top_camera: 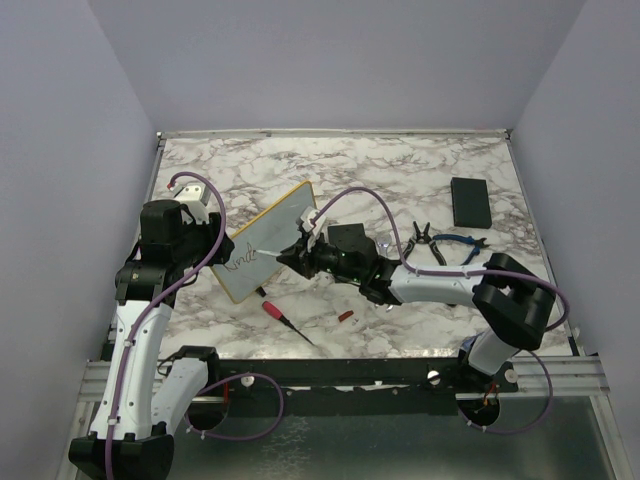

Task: Write a sentence on the whiteboard

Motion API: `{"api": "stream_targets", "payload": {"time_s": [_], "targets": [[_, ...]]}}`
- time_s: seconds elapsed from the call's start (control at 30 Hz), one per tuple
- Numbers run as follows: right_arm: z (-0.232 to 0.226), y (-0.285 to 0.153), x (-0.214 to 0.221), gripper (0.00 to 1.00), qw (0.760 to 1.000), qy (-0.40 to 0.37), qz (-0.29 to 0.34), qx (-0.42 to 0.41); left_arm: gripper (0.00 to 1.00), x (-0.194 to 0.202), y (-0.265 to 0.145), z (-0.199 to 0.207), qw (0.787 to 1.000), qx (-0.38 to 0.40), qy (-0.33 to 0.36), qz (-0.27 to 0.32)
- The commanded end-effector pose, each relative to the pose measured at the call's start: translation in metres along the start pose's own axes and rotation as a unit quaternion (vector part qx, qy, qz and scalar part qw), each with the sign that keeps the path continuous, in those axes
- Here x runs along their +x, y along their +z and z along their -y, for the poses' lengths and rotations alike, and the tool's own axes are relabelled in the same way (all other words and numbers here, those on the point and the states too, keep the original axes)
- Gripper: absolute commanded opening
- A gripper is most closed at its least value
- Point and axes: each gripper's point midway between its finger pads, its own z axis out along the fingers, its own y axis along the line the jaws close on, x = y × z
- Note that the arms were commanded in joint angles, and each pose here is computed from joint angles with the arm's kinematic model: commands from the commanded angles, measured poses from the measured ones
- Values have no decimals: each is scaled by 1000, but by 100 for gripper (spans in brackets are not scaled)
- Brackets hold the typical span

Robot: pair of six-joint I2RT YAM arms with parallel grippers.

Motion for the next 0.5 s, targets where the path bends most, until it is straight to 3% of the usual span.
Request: {"api": "stream_targets", "payload": {"time_s": [0.0, 0.47], "targets": [[6, -5, -23, 1, 999, 0, 32, 25, 47, 5, -2, 4, 1000, 10, -1, -8], [13, -5, 14, 1, 999, 11, -13, 41, 47, 6, -2, 4, 1000, 10, 0, -9]]}}
